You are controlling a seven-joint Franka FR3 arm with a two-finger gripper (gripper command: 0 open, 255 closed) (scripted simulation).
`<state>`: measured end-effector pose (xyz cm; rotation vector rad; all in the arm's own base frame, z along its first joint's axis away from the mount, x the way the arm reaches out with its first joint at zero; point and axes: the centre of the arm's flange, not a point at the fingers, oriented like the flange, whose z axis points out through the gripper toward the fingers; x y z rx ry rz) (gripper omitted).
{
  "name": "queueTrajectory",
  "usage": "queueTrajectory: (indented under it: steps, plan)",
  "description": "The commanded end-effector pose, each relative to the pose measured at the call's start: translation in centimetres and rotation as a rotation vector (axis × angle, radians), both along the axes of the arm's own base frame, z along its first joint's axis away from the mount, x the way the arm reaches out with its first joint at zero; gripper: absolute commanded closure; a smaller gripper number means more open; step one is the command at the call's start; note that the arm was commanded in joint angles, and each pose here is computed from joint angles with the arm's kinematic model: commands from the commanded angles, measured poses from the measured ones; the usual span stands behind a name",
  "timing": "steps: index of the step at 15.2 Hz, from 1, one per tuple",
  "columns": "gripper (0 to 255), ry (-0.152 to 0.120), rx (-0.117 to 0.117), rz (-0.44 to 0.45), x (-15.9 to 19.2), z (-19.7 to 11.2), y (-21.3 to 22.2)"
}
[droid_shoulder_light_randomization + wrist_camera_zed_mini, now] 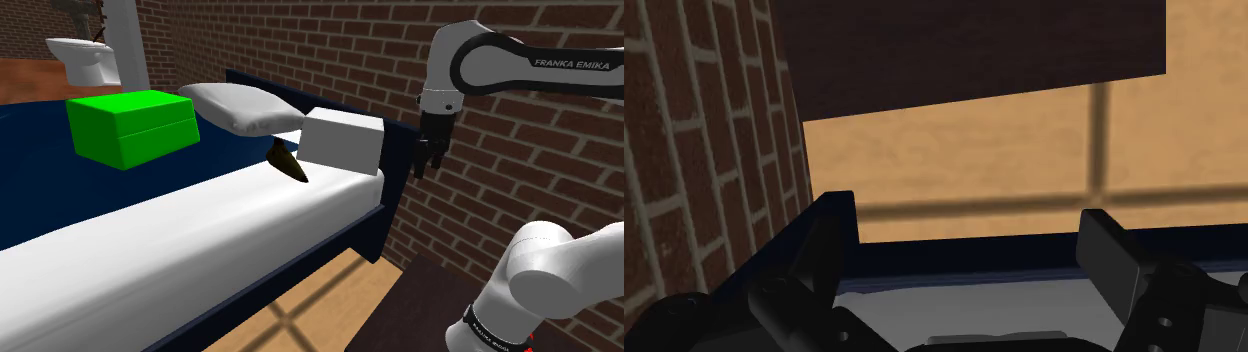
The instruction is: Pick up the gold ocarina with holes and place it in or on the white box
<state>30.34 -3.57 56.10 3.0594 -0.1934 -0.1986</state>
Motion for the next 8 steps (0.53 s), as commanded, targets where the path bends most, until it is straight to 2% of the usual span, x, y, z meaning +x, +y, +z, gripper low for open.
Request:
queueTrajectory:
  steps: [1,8]
  plan:
    - [0,0.0,0.0,0.0,0.0,0.0,0.0]
    - [0,-0.115,0.031,-0.014,5.9,-1.7,4.3]
